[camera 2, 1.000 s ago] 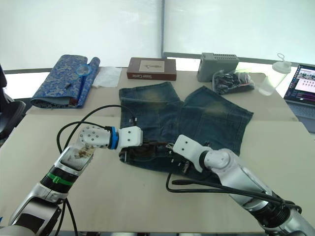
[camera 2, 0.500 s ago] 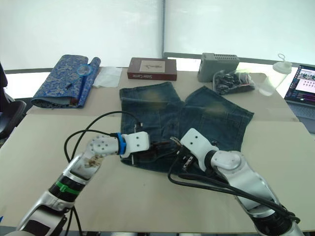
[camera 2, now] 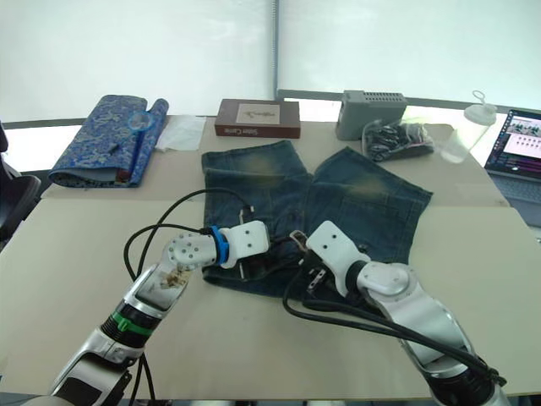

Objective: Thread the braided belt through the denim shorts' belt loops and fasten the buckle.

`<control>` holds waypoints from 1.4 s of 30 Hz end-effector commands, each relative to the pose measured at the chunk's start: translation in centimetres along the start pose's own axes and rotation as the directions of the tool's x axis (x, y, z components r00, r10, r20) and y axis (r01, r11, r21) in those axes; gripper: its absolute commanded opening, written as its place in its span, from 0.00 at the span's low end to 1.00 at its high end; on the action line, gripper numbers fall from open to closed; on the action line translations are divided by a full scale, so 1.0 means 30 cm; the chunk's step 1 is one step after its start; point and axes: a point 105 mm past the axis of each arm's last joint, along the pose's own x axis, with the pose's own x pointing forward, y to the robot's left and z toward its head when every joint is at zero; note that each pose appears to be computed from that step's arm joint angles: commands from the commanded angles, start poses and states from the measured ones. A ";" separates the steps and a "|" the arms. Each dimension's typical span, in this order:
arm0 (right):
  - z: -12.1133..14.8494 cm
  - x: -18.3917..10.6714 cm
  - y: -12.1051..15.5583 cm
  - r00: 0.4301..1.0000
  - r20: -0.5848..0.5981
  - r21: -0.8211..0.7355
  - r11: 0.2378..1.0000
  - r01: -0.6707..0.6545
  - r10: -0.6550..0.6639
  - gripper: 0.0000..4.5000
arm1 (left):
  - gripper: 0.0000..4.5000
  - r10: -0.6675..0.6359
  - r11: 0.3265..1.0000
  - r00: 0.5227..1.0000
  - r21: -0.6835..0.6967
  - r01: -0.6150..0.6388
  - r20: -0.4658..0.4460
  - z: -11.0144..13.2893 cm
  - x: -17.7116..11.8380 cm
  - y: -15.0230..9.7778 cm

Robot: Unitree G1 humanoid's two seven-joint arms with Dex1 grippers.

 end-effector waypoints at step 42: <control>0.164 -0.028 -0.128 0.995 0.101 -0.593 0.802 0.062 -0.003 0.49 | 0.00 0.047 0.985 0.984 0.158 -0.075 0.170 0.070 0.041 0.005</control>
